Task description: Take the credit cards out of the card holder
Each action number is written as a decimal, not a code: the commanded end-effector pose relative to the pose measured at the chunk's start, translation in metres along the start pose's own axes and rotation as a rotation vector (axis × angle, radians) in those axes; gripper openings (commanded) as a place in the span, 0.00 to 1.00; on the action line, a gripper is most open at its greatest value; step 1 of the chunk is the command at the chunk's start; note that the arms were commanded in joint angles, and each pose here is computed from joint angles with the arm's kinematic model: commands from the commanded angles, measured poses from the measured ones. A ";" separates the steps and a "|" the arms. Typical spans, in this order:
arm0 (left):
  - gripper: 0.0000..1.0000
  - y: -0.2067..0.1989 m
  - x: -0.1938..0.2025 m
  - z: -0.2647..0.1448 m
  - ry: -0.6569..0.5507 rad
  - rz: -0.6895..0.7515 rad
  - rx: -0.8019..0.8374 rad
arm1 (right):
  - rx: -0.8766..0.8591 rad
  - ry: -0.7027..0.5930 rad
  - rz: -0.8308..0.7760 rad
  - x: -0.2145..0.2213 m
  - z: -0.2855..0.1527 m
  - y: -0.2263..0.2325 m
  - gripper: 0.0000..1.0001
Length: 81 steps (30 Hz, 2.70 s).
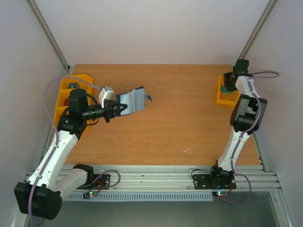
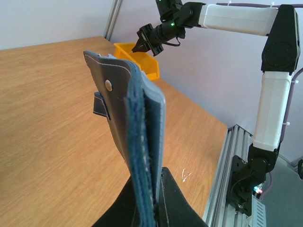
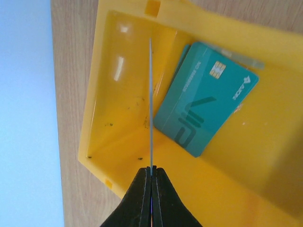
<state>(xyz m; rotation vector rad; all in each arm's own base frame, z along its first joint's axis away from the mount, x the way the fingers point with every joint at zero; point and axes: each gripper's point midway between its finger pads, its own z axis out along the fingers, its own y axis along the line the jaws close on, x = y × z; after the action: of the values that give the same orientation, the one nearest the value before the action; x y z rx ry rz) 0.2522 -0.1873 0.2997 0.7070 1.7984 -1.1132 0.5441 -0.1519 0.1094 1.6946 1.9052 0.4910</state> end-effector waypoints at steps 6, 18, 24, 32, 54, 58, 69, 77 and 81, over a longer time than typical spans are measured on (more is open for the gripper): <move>0.00 -0.006 -0.014 -0.009 -0.051 0.084 -0.005 | 0.003 -0.145 0.149 0.002 -0.014 0.009 0.01; 0.00 -0.006 -0.010 -0.010 -0.051 0.084 -0.009 | 0.009 -0.094 0.256 0.011 0.009 0.002 0.01; 0.00 -0.005 -0.010 -0.011 -0.052 0.086 -0.011 | -0.014 -0.112 0.280 0.015 -0.003 0.018 0.01; 0.00 -0.005 -0.008 -0.011 -0.054 0.089 -0.016 | -0.045 -0.084 0.419 0.025 0.000 0.020 0.01; 0.00 -0.007 -0.006 -0.014 -0.061 0.092 -0.021 | -0.028 -0.027 0.466 0.028 0.004 0.008 0.01; 0.00 -0.007 -0.006 -0.014 -0.062 0.091 -0.024 | 0.004 -0.007 0.463 0.028 0.011 -0.002 0.01; 0.00 -0.005 -0.005 -0.014 -0.065 0.090 -0.033 | 0.036 0.056 0.465 0.040 0.025 -0.012 0.01; 0.00 -0.005 -0.005 -0.014 -0.071 0.091 -0.031 | 0.052 0.058 0.462 0.041 0.028 -0.021 0.05; 0.00 -0.006 -0.005 -0.015 -0.071 0.090 -0.033 | 0.059 0.082 0.470 0.044 0.033 -0.027 0.07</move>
<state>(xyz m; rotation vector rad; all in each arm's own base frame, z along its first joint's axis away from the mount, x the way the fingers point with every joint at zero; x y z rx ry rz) 0.2442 -0.1787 0.2937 0.6870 1.7897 -1.0799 0.5463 -0.1185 0.0807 2.1591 1.5460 0.6882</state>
